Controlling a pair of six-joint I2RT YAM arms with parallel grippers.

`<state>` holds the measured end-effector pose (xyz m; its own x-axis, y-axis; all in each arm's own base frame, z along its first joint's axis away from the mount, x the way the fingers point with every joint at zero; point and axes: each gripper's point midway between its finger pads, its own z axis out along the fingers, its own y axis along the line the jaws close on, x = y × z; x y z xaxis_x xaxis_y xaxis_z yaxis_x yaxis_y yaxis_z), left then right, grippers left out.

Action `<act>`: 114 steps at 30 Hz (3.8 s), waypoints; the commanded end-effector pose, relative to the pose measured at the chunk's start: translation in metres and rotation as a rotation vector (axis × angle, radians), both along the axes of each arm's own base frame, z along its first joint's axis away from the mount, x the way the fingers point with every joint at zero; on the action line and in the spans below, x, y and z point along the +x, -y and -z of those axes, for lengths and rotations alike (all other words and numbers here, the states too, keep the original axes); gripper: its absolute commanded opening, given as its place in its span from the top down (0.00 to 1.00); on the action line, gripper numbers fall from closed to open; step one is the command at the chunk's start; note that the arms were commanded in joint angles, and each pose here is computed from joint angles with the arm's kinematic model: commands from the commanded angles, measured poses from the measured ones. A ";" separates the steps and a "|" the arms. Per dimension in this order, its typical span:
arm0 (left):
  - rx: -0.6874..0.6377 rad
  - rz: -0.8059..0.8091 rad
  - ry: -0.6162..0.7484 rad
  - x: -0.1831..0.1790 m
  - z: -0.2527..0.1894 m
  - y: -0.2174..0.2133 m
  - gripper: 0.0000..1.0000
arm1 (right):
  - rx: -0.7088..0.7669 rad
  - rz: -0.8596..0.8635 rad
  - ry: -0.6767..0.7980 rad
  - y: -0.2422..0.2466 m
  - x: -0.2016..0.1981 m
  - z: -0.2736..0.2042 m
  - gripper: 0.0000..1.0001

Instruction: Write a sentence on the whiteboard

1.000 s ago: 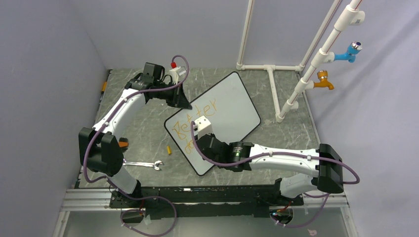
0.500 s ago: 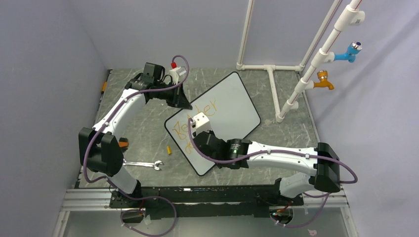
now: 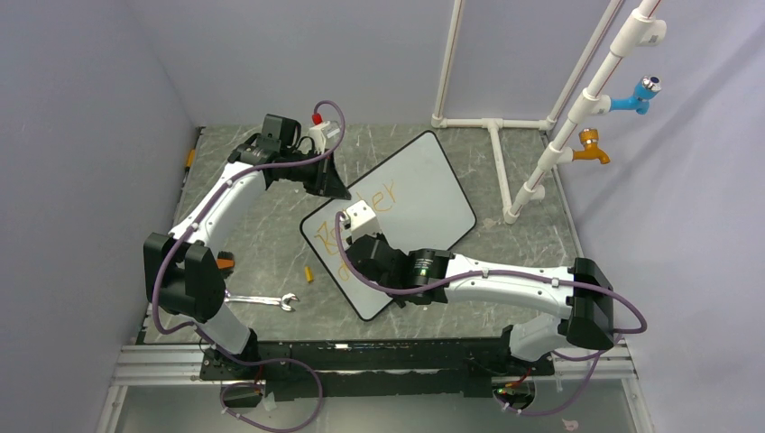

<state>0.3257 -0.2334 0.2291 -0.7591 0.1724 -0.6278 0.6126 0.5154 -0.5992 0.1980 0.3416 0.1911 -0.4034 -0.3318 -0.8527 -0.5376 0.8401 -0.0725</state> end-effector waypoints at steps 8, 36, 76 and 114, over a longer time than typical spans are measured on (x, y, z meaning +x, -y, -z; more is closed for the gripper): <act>-0.022 -0.004 0.191 0.014 -0.032 -0.003 1.00 | 0.013 -0.017 -0.061 0.002 -0.009 0.014 1.00; -0.026 -0.012 0.199 0.014 -0.035 -0.005 1.00 | 0.090 -0.124 -0.088 -0.023 -0.033 -0.007 1.00; -0.051 -0.025 0.224 0.008 -0.045 -0.007 1.00 | 0.232 -0.046 -0.056 0.022 0.008 -0.050 1.00; -0.053 -0.028 0.227 0.006 -0.045 -0.008 1.00 | 0.174 -0.050 -0.124 0.007 0.017 -0.003 1.00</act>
<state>0.3187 -0.2253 0.2333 -0.7570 0.1388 -0.6385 0.6011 0.5309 -0.5973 0.2174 0.3320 0.2015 -0.4851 -0.2018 -0.8509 -0.5630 0.8166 0.1274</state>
